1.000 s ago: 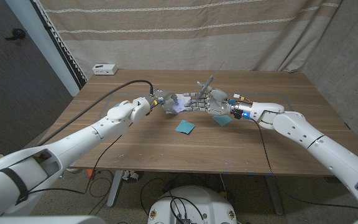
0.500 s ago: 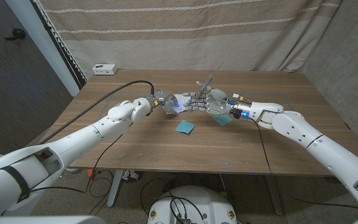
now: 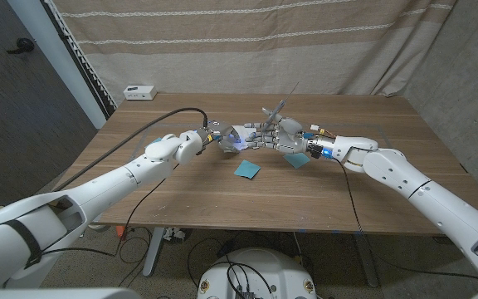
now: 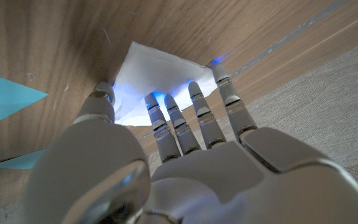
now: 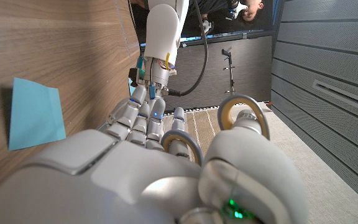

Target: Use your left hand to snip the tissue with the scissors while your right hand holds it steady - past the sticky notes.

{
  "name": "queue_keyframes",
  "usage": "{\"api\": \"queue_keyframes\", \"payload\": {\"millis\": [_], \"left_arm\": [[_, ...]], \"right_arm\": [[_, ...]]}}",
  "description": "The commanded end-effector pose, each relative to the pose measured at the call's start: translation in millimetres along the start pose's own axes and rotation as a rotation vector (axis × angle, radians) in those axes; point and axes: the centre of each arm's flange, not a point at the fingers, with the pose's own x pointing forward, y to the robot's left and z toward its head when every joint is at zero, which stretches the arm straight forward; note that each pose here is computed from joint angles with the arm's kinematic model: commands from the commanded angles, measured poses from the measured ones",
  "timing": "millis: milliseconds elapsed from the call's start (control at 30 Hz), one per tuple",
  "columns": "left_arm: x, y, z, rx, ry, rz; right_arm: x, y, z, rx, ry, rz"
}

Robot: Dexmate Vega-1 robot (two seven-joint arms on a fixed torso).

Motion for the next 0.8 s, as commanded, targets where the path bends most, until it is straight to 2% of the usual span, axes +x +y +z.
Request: {"api": "queue_keyframes", "payload": {"millis": [33, 500, 600, 800], "left_arm": [[-2.4, -5.2, 6.1, -0.002, -0.019, -0.017], [-10.0, -11.2, 17.4, 0.000, -0.041, 0.003], [-11.8, -11.1, 18.7, -0.009, -0.036, 0.038], [-19.8, -13.1, 16.7, -0.072, 0.001, 0.186]], "right_arm": [[-1.3, -2.6, 0.4, 0.006, -0.006, -0.004], [-8.4, -1.1, -1.2, -0.002, -0.015, -0.014], [-9.4, -0.2, -1.2, -0.006, -0.016, -0.016], [-10.5, 1.7, -2.2, -0.004, -0.018, -0.020]]}}
